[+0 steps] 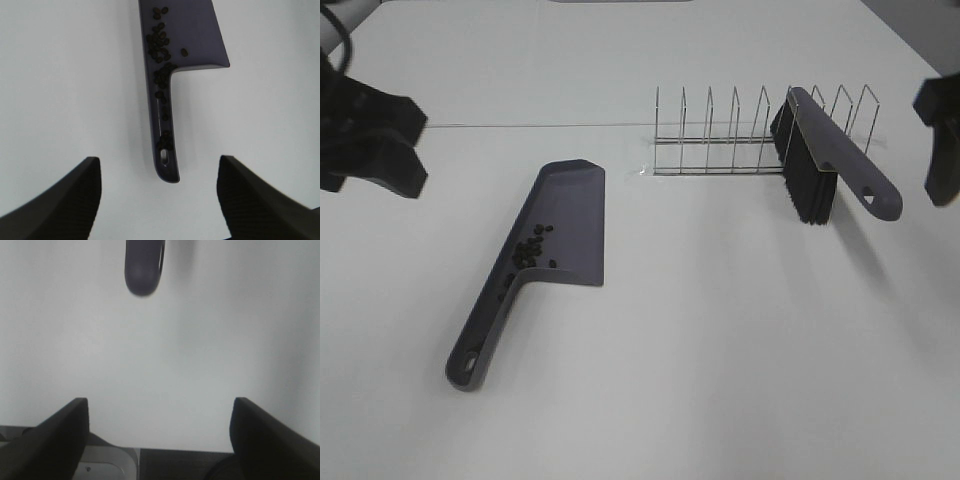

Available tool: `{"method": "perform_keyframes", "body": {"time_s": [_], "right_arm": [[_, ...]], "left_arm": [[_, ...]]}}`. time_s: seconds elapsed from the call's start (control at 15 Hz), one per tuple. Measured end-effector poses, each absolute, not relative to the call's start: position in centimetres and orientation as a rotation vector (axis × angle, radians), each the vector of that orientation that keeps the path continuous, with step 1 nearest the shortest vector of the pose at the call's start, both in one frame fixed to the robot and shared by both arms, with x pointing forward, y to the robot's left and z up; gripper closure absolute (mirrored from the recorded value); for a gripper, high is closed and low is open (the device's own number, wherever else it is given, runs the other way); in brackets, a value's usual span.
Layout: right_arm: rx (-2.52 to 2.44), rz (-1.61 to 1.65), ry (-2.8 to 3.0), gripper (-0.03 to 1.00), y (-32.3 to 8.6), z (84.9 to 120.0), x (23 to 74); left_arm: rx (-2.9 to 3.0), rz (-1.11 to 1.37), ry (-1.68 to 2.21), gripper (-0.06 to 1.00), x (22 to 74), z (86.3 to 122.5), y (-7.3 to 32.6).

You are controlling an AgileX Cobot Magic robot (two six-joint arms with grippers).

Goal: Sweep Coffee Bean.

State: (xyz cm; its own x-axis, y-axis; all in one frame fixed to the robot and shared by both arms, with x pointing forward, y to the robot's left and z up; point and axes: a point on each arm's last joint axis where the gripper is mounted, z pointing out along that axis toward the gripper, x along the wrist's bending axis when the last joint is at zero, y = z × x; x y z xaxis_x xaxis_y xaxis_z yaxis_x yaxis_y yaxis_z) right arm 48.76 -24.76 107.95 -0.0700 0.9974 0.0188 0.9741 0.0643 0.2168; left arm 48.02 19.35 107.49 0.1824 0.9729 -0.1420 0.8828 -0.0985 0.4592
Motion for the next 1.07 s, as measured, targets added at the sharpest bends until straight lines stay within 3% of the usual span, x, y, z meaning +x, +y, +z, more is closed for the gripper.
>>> {"method": "perform_keyframes", "body": {"time_s": [0.13,0.47,0.87,1.07], "right_arm": [[2.052,0.243,2.197,0.23,-25.6,106.6,44.8],[2.026,0.312,2.168,0.23,-27.6,103.6,34.9],[1.695,0.758,1.969,0.23,-29.3,105.5,26.9],[1.552,0.87,1.898,0.23,-29.7,105.8,24.9]], "left_arm": [[2.019,0.31,1.719,0.31,44.9,108.4,20.9],[2.082,0.295,1.718,0.31,35.1,106.7,25.2],[1.923,0.454,1.477,0.31,26.9,108.5,28.7],[1.918,0.494,1.339,0.31,25.6,108.6,28.9]]}}
